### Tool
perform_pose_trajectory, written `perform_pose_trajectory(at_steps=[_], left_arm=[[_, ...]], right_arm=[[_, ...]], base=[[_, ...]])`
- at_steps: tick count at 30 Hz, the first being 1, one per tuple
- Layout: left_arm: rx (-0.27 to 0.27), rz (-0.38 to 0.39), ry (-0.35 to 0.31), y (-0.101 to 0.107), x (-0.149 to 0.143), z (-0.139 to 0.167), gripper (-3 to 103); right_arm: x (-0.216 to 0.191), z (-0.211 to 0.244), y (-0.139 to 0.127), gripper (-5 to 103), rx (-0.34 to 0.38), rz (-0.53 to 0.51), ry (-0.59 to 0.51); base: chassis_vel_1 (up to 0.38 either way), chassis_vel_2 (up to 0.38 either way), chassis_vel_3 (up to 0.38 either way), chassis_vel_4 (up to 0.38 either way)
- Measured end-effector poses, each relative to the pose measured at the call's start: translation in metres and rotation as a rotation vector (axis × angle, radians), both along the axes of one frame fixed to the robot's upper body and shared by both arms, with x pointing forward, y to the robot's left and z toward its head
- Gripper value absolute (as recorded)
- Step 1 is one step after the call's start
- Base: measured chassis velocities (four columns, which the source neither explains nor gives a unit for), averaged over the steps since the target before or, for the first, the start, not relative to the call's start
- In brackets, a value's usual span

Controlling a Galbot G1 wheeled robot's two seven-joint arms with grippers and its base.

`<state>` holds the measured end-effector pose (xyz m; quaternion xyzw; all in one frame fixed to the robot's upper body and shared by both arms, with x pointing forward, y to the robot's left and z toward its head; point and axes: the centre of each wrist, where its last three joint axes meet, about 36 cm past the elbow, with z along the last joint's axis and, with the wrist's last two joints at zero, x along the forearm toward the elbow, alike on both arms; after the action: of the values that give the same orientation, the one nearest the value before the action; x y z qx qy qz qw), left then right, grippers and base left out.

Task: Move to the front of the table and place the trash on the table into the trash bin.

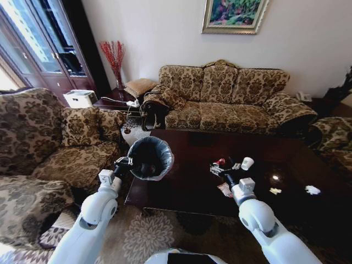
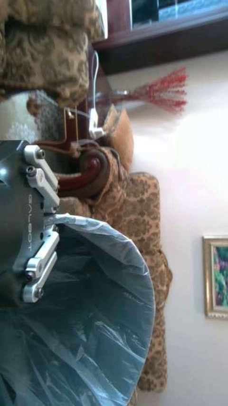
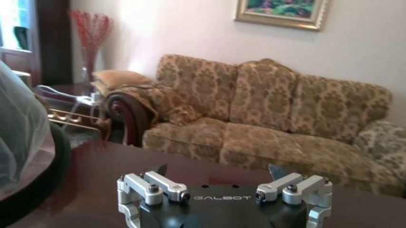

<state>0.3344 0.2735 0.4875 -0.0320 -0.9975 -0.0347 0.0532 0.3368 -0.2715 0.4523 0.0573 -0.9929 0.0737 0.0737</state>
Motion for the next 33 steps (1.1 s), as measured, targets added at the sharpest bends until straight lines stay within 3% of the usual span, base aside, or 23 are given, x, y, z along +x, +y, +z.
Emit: perform_pose_trajectory(at_steps=[8,12,15,20,33], left_arm=[[-0.008,0.006,0.005,-0.003,-0.006,-0.004,3],[-0.01,0.011,0.003,-0.002,-0.008,-0.005,3],[-0.002,0.016,0.003,0.0,-0.008,-0.004,3],[0.002,0.016,0.006,0.001,-0.006,-0.005,3],[0.01,0.0,0.028,0.003,0.003,-0.014,3]], right_arm=[[-0.008,-0.027,-0.016,100,0.02,-0.008,0.041],[-0.012,-0.063,-0.013,100,0.055,0.013,0.086],[-0.01,-0.111,-0.011,100,0.117,0.032,0.162],[0.004,-0.153,-0.007,100,0.187,0.052,0.217],[0.039,-0.21,-0.012,100,0.213,0.089,0.262]], base=[[-0.155,-0.157,-0.014,-0.021],[-0.113,-0.119,-0.061,-0.043],[-0.02,-0.03,-0.017,-0.008],[0.0,0.0,0.0,0.0],[0.0,0.0,0.0,0.0]])
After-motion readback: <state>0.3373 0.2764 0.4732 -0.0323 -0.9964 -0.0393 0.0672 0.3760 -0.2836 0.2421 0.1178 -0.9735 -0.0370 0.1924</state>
